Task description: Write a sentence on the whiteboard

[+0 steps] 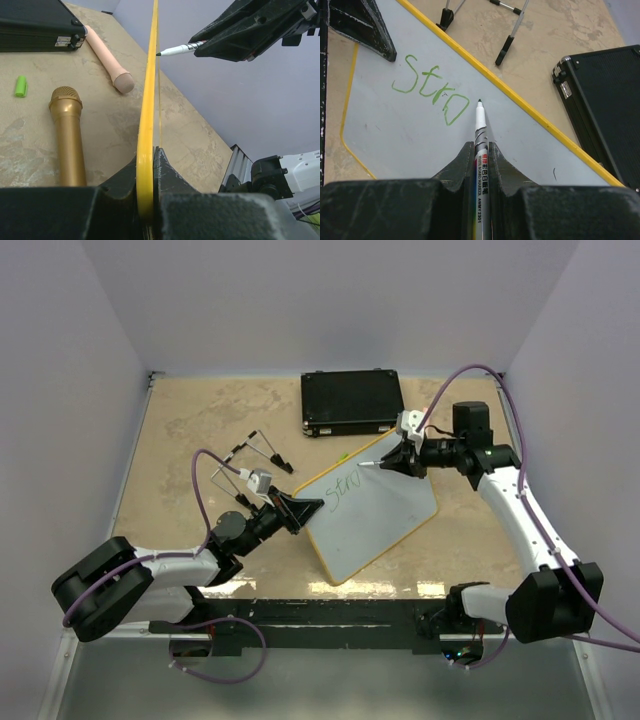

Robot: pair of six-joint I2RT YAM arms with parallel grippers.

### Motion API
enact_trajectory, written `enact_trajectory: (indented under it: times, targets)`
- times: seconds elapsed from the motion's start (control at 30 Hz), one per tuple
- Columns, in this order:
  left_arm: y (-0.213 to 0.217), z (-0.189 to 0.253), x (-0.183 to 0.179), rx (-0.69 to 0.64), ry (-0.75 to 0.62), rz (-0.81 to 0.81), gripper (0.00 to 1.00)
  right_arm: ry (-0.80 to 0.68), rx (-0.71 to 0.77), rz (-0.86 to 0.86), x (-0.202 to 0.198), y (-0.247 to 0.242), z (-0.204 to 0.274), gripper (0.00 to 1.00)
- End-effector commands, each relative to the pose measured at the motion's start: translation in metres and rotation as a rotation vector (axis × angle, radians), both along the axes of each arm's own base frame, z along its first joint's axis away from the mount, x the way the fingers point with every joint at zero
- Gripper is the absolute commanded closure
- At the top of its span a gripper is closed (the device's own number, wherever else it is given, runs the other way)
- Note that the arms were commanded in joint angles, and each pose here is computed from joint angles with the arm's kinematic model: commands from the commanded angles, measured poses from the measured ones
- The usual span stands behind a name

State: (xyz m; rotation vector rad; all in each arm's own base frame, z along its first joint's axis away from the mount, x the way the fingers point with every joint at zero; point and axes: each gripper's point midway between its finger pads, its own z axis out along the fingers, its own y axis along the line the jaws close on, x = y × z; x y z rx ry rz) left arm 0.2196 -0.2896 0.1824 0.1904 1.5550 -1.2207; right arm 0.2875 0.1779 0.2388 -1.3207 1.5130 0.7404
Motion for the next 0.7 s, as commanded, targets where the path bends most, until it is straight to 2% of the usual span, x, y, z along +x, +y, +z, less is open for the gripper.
enact_trajectory:
  times: [0.0,0.67]
  targets:
    - [-0.003,-0.028,-0.008,0.134,-0.027,-0.059,1.0,-0.001,-0.012,-0.008,0.002,0.0,-0.005,1.0]
    - [0.0,-0.028,-0.007,0.13,-0.025,-0.045,1.0,0.04,-0.105,-0.012,-0.013,-0.013,-0.033,1.0]
